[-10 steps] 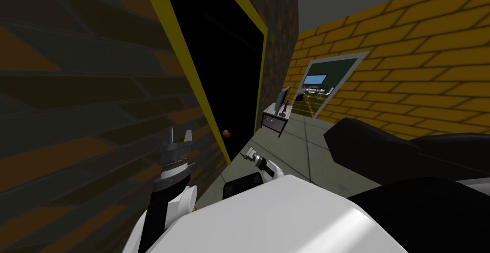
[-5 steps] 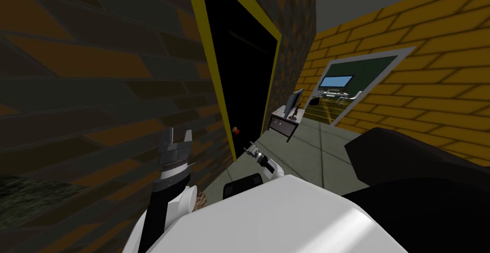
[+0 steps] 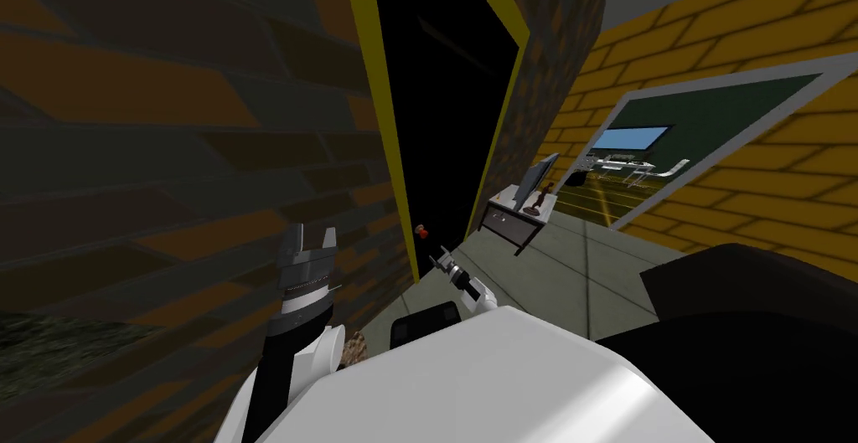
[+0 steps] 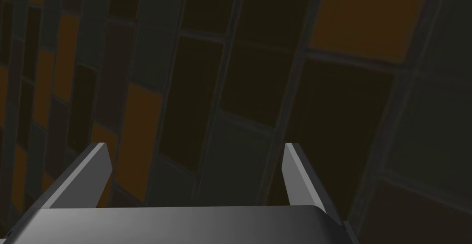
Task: Pull the door open
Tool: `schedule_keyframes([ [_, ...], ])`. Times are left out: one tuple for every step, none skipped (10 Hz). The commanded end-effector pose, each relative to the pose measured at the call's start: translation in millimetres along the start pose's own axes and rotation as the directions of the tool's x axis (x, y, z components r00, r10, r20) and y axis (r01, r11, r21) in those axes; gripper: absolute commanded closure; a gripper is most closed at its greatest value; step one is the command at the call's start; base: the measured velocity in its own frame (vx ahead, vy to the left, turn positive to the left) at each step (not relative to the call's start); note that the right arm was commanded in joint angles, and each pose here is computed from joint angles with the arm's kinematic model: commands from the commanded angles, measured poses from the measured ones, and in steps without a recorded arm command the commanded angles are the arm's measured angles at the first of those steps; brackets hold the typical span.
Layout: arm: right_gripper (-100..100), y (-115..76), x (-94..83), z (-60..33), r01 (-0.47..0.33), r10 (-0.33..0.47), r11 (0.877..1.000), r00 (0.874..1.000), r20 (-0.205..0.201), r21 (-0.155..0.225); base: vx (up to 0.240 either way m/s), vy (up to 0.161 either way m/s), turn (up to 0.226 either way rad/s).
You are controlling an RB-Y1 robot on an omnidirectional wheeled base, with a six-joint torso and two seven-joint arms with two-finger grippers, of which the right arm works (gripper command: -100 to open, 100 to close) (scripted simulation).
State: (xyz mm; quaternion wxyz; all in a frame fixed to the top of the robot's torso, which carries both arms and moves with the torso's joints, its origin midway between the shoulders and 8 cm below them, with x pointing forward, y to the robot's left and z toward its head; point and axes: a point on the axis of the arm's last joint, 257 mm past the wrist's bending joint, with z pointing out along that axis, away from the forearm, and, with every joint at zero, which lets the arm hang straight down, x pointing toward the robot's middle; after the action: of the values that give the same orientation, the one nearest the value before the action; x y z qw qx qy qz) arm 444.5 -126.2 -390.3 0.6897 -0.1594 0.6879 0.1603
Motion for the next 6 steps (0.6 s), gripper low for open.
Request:
schedule_keyframes([
  [-100,-5.5,0.3,-1.7,0.002,-0.002,1.000,1.000,-0.001,0.005,-0.058,0.005,0.311],
  [-100,-10.4,0.6,-3.3,0.003,-0.003,1.000,1.000,-0.002,0.010,-0.071,0.024,0.304],
  [-100,-14.3,0.8,-4.6,0.003,-0.003,1.000,1.000,-0.003,0.014,-0.041,0.041,0.235],
  [-100,-19.6,1.0,-6.2,0.002,-0.002,1.000,1.000,-0.004,0.019,0.032,0.050,0.299],
  [-100,-23.5,1.1,-7.5,0.002,-0.002,1.000,1.000,-0.004,0.024,0.130,0.044,0.162],
  [-100,-26.0,1.2,-8.2,0.001,-0.001,1.000,1.000,-0.005,0.027,0.173,0.025,0.035],
])
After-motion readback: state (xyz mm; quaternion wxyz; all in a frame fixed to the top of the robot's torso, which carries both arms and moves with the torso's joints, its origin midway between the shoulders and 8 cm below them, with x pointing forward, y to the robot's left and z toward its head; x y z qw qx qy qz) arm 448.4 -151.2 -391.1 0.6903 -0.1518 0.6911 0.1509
